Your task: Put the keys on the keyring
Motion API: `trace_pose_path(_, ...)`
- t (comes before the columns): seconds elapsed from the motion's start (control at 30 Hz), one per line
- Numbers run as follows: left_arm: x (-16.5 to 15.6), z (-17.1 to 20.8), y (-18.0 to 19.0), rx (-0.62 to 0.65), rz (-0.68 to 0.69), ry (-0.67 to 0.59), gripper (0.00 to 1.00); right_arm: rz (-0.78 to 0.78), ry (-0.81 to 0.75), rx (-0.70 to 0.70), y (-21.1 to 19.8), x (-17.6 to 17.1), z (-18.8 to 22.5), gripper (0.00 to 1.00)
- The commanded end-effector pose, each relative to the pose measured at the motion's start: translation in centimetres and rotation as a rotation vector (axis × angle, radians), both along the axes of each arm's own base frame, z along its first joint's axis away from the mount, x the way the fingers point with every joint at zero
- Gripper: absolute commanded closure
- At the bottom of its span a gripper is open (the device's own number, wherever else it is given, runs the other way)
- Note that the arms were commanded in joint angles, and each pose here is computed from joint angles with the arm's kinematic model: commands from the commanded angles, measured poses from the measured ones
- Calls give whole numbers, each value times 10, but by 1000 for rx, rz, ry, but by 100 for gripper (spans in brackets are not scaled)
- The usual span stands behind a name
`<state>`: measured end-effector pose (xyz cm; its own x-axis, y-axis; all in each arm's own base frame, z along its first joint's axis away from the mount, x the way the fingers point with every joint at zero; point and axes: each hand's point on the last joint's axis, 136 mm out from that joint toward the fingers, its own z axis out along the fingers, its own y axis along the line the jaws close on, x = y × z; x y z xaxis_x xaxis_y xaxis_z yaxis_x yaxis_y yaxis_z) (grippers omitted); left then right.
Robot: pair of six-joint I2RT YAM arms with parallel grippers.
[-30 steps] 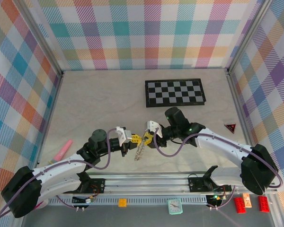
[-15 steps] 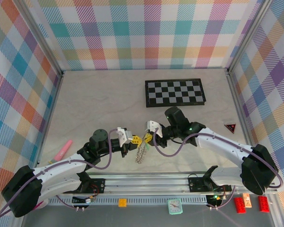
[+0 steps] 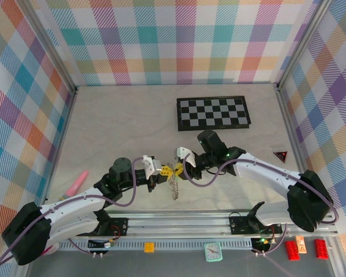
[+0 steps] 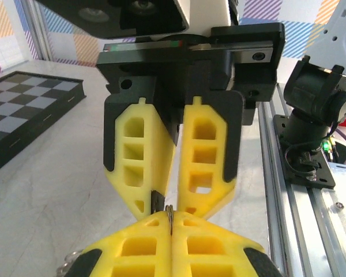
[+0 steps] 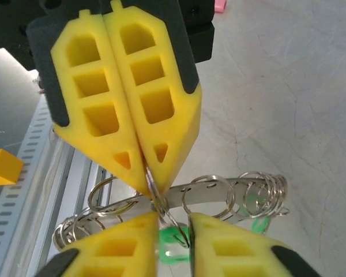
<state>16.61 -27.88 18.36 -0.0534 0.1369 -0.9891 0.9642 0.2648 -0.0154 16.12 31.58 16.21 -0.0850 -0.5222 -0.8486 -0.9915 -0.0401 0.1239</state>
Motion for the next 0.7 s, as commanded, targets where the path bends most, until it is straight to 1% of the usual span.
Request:
trace_pose_path(0.0, -4, 36, -4, -99, -33, -85, 100, 5, -27, 59, -3, -4, 14, 72)
trace_pose_path(0.07, -4, 34, -5, -101, -35, -79, 100, 6, -24, 71, -3, -5, 16, 69)
trace_pose_path(0.17, -3, 33, -5, -107, -37, -74, 100, 6, -21, 95, 0, -4, 20, 69)
trace_pose_path(0.33, -3, 34, -7, -114, -41, -70, 100, 2, -13, 116, 5, 0, 21, 69)
trace_pose_path(0.47, -3, 32, -7, -114, -45, -66, 100, 10, -7, 141, 8, -1, 25, 71)
trace_pose_path(0.53, -3, 33, -8, -116, -46, -66, 100, 12, -3, 146, 8, -1, 26, 75)
trace_pose_path(0.57, -3, 33, -8, -117, -46, -67, 100, 14, -2, 146, 9, -1, 25, 78)
trace_pose_path(0.67, -2, 34, -8, -123, -40, -67, 100, 17, 3, 146, 9, -1, 25, 94)
